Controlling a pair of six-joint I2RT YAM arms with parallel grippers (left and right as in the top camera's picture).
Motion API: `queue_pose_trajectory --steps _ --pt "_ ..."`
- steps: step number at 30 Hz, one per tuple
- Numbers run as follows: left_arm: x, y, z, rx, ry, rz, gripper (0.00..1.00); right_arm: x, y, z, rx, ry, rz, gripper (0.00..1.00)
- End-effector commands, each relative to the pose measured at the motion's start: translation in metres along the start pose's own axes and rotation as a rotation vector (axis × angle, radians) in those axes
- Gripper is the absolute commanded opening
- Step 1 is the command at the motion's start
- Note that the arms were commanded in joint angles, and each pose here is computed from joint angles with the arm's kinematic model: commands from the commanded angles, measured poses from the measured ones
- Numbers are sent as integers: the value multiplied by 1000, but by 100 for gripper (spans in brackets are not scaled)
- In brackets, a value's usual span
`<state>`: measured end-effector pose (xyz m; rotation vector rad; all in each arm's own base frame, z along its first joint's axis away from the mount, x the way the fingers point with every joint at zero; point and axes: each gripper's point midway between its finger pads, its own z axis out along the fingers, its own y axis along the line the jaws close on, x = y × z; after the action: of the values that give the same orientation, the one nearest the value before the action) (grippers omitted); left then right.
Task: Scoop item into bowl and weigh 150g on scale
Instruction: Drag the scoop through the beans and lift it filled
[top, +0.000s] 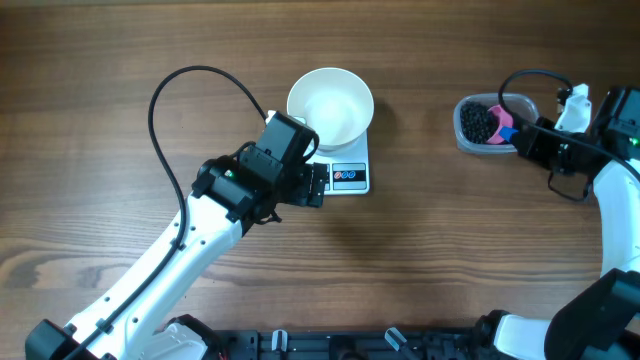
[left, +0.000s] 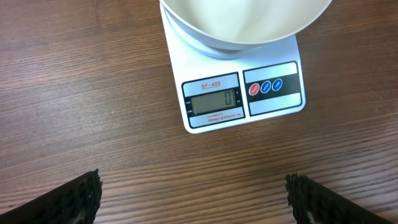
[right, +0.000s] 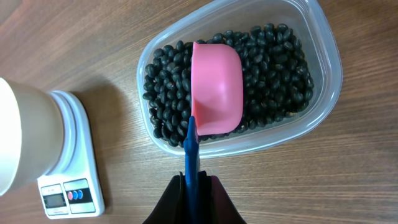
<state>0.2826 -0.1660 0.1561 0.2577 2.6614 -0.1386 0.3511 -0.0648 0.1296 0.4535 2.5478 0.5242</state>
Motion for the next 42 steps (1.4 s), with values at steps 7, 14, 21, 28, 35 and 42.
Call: queue_pose_trajectory --steps 7,14,21,28,35,42 --pt "3 2 4 -4 14 10 100 11 4 22 -88 76 100 4" --pt "3 2 4 -4 14 10 100 8 23 19 -201 75 123 4" --pt "3 2 4 -4 14 10 100 6 20 18 -192 72 173 4" --pt "3 2 4 -4 14 10 100 3 8 13 -184 56 233 4" --pt "3 2 4 -4 14 10 100 -1 8 3 -263 42 270 4" --pt "3 2 4 -4 14 10 100 0 3 4 -234 43 279 5"
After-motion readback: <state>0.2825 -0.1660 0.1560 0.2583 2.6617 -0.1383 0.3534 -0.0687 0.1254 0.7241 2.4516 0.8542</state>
